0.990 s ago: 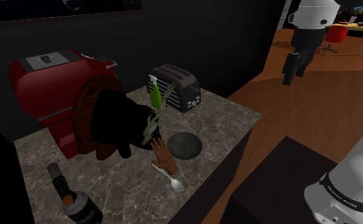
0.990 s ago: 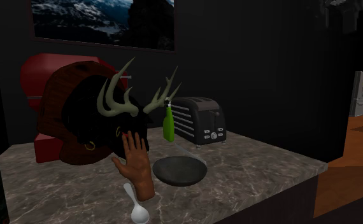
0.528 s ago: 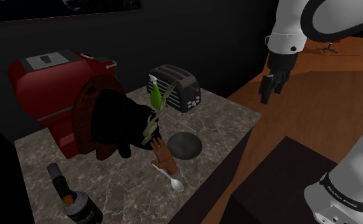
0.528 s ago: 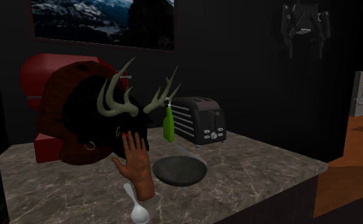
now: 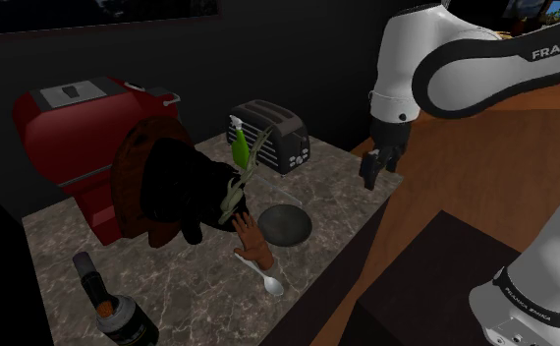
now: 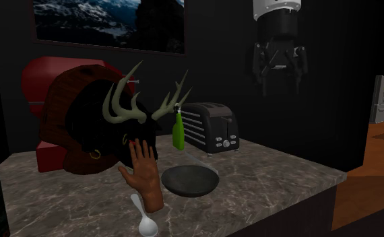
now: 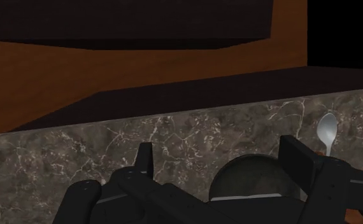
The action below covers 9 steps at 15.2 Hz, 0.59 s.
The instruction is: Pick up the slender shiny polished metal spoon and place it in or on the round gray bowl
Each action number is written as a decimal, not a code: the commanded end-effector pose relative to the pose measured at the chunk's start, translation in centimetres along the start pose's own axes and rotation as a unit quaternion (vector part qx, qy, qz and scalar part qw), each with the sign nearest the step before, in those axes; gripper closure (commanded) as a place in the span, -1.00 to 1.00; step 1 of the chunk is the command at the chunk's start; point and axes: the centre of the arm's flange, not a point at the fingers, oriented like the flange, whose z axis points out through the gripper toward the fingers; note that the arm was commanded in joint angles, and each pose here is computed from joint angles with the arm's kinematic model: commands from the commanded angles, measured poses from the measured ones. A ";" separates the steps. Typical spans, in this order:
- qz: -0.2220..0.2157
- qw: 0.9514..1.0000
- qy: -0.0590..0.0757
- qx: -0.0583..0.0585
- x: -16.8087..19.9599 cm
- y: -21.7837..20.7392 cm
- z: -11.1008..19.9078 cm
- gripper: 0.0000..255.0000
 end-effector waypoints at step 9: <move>-0.018 1.000 0.007 0.001 4.4 -9.9 7.8 -1.00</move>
